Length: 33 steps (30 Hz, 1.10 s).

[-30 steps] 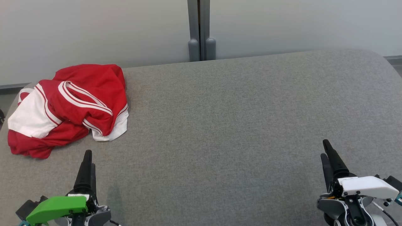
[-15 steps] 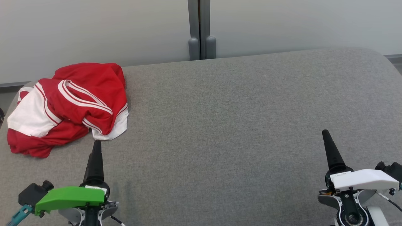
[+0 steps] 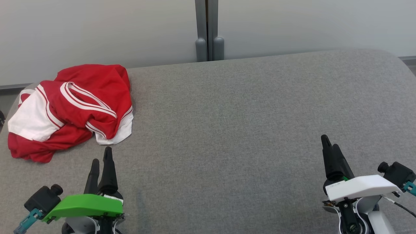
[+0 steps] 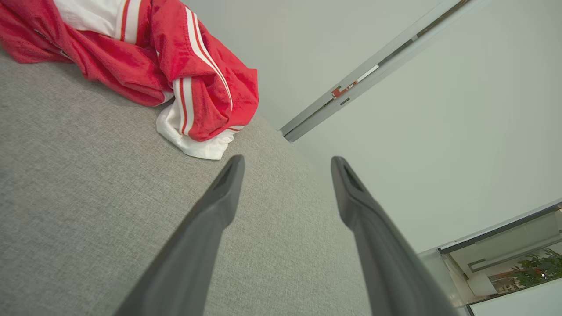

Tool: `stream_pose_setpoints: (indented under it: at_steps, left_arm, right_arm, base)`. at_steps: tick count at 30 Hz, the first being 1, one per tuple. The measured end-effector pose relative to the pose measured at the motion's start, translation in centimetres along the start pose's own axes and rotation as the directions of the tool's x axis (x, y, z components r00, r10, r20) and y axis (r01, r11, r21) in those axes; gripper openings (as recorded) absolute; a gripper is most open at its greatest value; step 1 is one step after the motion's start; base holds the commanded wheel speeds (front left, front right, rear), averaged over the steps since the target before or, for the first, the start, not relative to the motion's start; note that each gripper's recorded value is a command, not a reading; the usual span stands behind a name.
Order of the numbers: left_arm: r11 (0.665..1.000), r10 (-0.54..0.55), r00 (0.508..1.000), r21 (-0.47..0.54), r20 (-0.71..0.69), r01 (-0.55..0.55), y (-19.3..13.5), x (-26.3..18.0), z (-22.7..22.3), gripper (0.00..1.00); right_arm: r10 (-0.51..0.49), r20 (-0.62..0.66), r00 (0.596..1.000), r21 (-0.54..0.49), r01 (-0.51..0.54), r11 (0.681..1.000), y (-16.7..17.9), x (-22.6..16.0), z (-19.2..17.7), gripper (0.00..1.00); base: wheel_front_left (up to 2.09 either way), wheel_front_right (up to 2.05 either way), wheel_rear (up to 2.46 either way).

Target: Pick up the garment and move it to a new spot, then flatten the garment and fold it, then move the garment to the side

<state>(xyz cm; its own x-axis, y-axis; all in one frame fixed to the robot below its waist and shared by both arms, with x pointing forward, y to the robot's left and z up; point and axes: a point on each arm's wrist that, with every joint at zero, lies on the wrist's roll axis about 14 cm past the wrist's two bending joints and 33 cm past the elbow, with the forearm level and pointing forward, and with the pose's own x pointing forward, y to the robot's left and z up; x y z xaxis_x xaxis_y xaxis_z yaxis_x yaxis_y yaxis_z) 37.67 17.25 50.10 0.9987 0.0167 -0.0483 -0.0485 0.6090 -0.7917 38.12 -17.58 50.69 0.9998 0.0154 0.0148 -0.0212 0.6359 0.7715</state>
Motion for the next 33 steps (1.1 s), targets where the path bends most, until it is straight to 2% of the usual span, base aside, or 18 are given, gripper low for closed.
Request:
stream_pose_setpoints:
  at_steps: [14,33]
  left_arm:
    - [0.983,-0.016,1.0,0.183,0.012,0.013,-0.5,-0.2,-0.4,1.0]
    - [0.927,-0.025,0.999,0.374,0.021,0.015,-0.4,-0.4,-1.0,1.0]
  right_arm:
    - [0.035,-0.019,0.999,-0.199,-0.038,0.979,0.8,0.0,-0.9,1.0]
    - [0.078,-0.029,0.997,-0.404,-0.082,0.911,1.5,0.2,-1.4,1.0]
  base:
    - [0.0,0.0,0.0]
    - [0.0,0.0,0.0]
